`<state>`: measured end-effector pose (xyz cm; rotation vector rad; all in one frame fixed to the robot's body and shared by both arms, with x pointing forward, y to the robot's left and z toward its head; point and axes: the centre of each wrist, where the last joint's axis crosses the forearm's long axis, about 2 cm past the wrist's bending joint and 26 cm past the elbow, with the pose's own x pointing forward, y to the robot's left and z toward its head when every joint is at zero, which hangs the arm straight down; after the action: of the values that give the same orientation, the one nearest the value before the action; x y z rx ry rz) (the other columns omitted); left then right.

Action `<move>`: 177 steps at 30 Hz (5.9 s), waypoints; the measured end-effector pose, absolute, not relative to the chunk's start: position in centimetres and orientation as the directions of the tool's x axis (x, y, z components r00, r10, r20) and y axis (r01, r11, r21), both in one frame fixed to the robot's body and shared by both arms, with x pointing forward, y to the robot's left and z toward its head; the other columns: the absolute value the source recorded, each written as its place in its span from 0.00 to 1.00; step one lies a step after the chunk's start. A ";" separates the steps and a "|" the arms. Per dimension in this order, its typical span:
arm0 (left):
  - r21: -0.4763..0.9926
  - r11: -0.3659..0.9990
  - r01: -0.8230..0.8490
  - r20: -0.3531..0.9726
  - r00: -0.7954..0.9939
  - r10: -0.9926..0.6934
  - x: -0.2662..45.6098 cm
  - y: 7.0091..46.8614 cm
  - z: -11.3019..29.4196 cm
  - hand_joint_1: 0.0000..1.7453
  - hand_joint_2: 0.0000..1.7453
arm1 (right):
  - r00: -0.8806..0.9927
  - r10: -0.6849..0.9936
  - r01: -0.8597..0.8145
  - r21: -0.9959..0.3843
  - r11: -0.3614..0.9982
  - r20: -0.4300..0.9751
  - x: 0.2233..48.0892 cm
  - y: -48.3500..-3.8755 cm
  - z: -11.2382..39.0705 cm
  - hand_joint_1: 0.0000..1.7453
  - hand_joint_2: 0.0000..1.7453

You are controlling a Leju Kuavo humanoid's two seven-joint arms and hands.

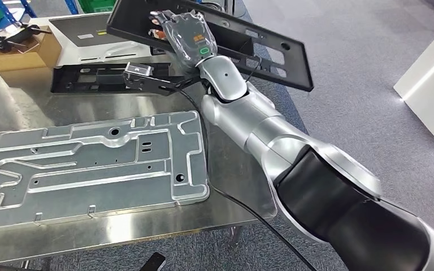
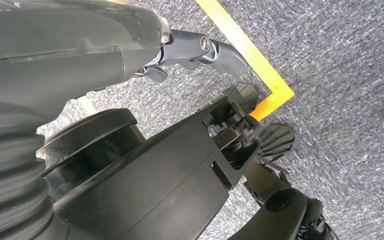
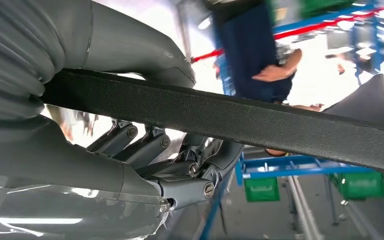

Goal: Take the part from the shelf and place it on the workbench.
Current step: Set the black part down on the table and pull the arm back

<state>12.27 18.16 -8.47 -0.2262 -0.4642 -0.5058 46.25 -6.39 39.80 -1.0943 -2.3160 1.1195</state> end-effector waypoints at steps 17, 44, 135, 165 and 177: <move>-0.105 0.845 0.524 0.480 0.771 -0.419 12.2 18.1 -8.5 0.00 1.00 | -0.744 0.286 0.107 -0.315 0.943 0.604 44.9 -4.6 40.2 1.00 1.00; -0.072 0.806 0.588 0.490 0.724 -0.485 11.7 18.0 -8.6 0.00 1.00 | -0.695 0.448 0.176 -0.471 0.864 0.562 45.9 -6.0 37.2 1.00 1.00; -0.088 0.828 0.553 0.468 0.757 -0.456 10.3 17.6 -8.8 0.00 1.00 | -0.790 0.542 0.054 -0.848 0.528 0.287 43.0 -2.7 31.0 1.00 1.00; -0.030 0.800 0.600 0.494 0.704 -0.510 11.8 17.2 -8.4 0.00 0.75 | -0.781 0.610 0.109 -0.931 0.348 0.136 43.7 -3.8 30.1 0.00 0.00; -0.028 0.816 0.577 0.493 0.719 -0.490 12.0 17.2 -8.3 0.00 0.00 | -0.781 0.606 0.097 -0.928 0.359 0.152 43.7 -4.0 29.6 0.00 0.00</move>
<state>11.95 17.19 -8.33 -0.1852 -0.4906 -0.5937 43.66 -4.04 29.59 -0.6102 -2.1494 1.4206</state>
